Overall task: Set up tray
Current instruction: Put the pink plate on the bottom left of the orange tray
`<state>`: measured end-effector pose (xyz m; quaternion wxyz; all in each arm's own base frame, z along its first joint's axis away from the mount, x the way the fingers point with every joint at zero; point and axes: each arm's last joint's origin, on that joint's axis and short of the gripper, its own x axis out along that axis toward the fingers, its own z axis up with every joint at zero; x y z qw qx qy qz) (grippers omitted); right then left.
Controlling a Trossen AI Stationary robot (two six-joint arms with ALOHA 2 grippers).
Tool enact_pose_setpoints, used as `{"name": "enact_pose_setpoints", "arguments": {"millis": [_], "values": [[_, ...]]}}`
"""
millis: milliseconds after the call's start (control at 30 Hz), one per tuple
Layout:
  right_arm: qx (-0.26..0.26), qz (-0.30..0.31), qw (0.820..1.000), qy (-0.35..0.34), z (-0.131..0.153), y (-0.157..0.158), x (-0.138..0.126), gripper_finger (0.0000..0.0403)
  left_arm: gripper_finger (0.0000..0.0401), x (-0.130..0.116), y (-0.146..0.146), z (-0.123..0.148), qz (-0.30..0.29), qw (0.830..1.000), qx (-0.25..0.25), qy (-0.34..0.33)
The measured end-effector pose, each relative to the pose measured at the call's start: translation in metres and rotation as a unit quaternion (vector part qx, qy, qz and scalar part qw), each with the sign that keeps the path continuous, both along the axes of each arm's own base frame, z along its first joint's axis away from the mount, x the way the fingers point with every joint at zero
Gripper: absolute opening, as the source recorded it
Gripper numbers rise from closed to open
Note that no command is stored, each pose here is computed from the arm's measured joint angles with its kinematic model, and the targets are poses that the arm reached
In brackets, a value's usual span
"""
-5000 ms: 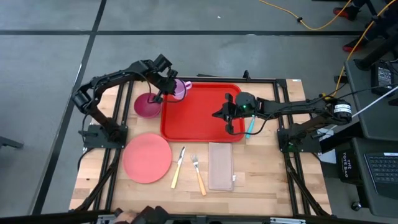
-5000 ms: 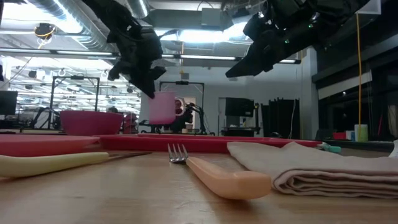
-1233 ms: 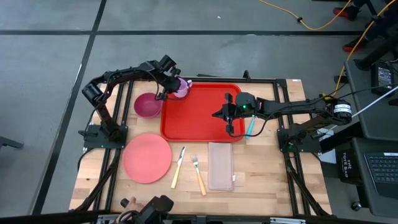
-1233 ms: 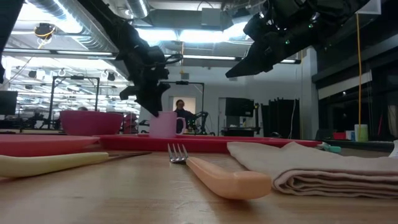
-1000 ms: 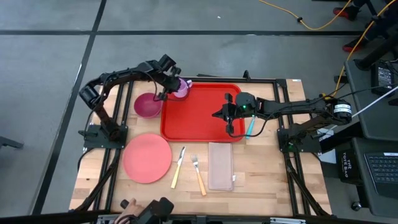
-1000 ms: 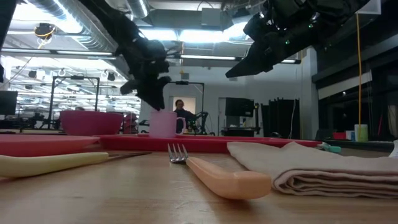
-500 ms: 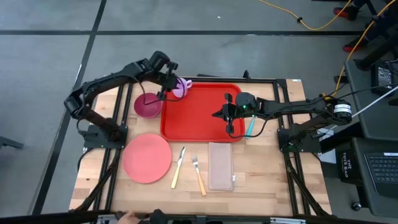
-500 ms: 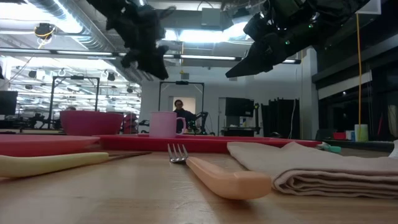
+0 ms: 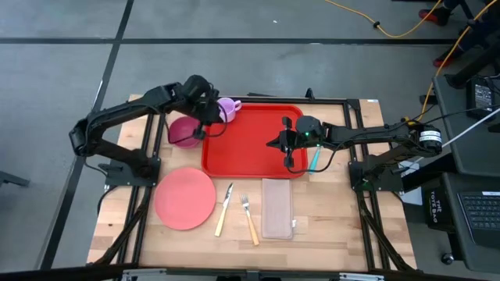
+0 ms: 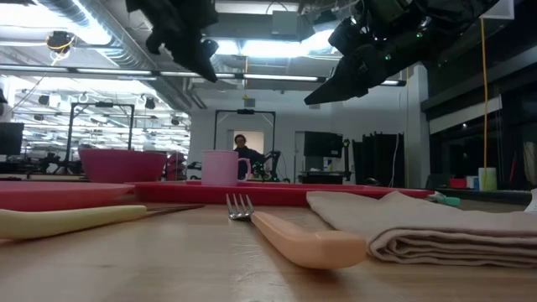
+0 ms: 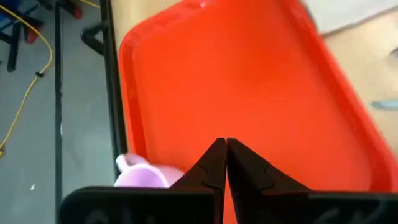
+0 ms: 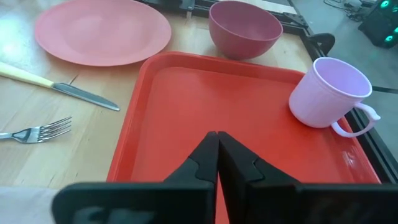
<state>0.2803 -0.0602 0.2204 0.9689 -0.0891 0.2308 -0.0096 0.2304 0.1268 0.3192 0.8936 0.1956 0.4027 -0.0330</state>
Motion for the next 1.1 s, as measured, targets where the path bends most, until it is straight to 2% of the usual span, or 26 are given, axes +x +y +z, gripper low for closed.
{"name": "enact_pose_setpoints", "arguments": {"millis": [100, 233, 400, 667, 800, 933, 1100], "values": [[0.001, -0.001, 1.000, 0.000, 0.000, 0.000, 0.000, 0.0015, 0.0001, 0.010, -0.017, 0.001, -0.011, 1.000, 0.002, -0.005], [0.001, 0.003, 1.000, 0.000, 0.000, 0.002, 0.000, 0.0016, 0.0002, 0.020, -0.041, 0.001, 0.025, 1.000, 0.014, 0.010], [-0.001, 0.019, 1.000, 0.001, 0.000, 0.010, 0.002, 0.0009, 0.0002, 0.029, -0.072, 0.001, 0.027, 0.999, -0.020, 0.005], [0.012, 0.057, 0.998, 0.012, -0.002, 0.035, 0.004, 0.0010, 0.0002, 0.035, -0.114, 0.001, 0.107, 0.994, -0.025, -0.013], [-0.006, 0.061, 0.998, 0.012, -0.002, 0.045, 0.005, 0.0007, 0.0001, 0.033, -0.138, -0.012, 0.104, 0.994, -0.020, -0.001], [-0.001, 0.060, 0.998, 0.012, -0.002, 0.054, 0.006, 0.0004, 0.0002, 0.028, -0.157, -0.031, 0.104, 0.994, -0.017, 0.019], [0.005, 0.067, 0.998, -0.009, 0.002, 0.068, 0.008, 0.0010, 0.0002, 0.026, -0.177, -0.041, 0.118, 0.993, -0.031, -0.001]]}}
